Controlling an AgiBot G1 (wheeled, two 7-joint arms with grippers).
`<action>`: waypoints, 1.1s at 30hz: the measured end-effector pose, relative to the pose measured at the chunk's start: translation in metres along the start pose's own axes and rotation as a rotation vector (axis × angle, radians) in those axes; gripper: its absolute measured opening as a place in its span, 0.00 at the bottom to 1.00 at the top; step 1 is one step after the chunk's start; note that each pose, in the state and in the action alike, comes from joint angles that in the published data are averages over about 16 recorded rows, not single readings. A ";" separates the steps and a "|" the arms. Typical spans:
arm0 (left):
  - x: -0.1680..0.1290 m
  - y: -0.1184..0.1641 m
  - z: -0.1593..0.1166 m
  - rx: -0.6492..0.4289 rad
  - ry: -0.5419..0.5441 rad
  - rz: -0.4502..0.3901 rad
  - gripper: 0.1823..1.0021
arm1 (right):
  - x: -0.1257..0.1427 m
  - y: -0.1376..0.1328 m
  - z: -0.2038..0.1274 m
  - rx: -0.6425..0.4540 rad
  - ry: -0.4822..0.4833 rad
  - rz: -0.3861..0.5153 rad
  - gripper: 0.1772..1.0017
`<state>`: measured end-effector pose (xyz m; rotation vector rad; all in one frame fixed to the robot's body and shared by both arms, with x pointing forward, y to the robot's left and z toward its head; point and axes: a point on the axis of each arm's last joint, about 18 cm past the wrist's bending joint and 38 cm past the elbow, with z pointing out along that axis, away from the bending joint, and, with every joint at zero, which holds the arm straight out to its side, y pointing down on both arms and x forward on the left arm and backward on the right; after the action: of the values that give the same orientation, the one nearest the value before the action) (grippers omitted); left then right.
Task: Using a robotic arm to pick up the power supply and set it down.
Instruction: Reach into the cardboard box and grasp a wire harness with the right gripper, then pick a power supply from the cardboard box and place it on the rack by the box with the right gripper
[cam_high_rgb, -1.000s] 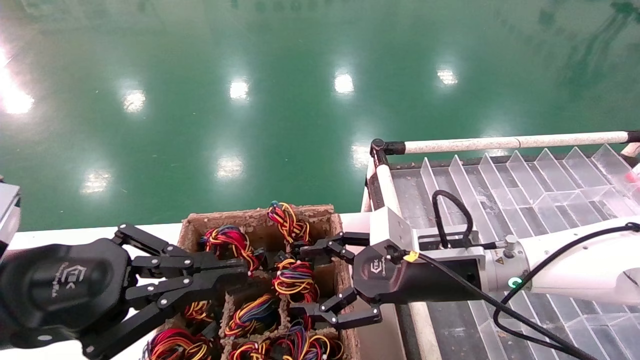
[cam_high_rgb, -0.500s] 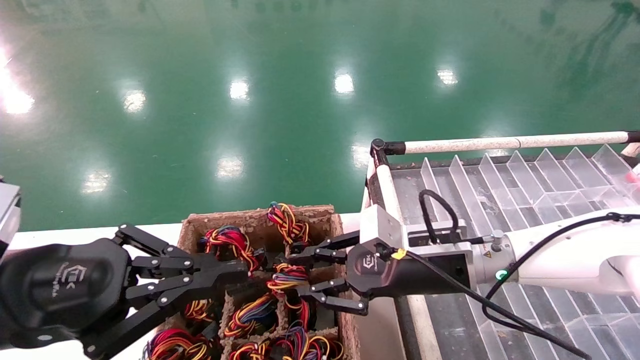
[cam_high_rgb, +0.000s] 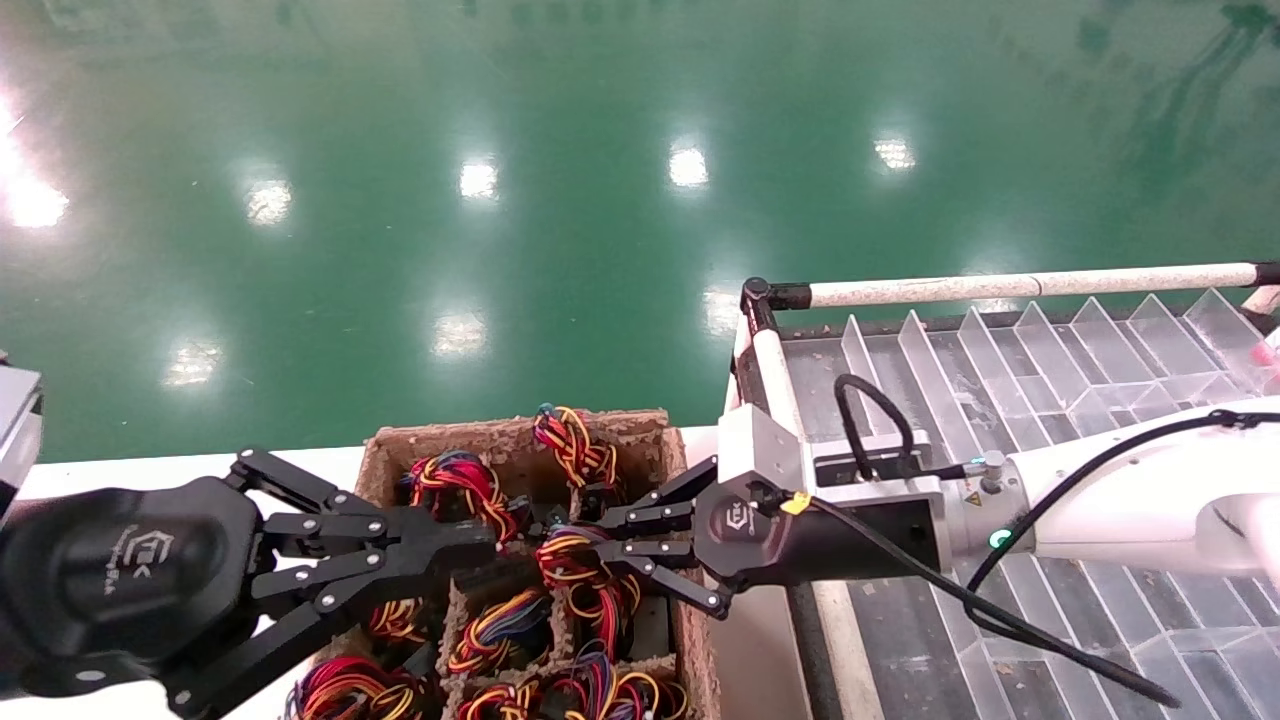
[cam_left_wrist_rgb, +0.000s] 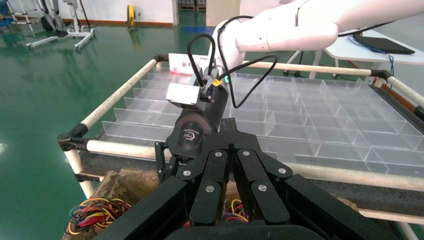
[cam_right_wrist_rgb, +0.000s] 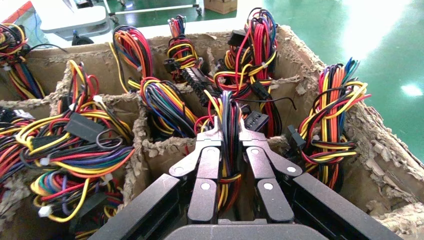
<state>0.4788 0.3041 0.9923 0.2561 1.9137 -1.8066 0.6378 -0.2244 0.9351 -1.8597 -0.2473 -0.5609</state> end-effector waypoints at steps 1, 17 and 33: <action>0.000 0.000 0.000 0.000 0.000 0.000 0.01 | 0.000 -0.002 -0.001 0.001 0.000 -0.003 0.11; 0.000 0.000 0.000 0.000 0.000 0.000 0.01 | 0.011 -0.080 -0.050 0.060 0.037 -0.137 0.04; 0.000 0.000 0.000 0.000 0.000 0.000 0.01 | 0.045 -0.200 -0.142 0.018 0.294 -0.448 0.04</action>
<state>0.4788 0.3041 0.9923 0.2561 1.9137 -1.8066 0.5542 -0.2893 1.1606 -1.6809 -0.4742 -1.1242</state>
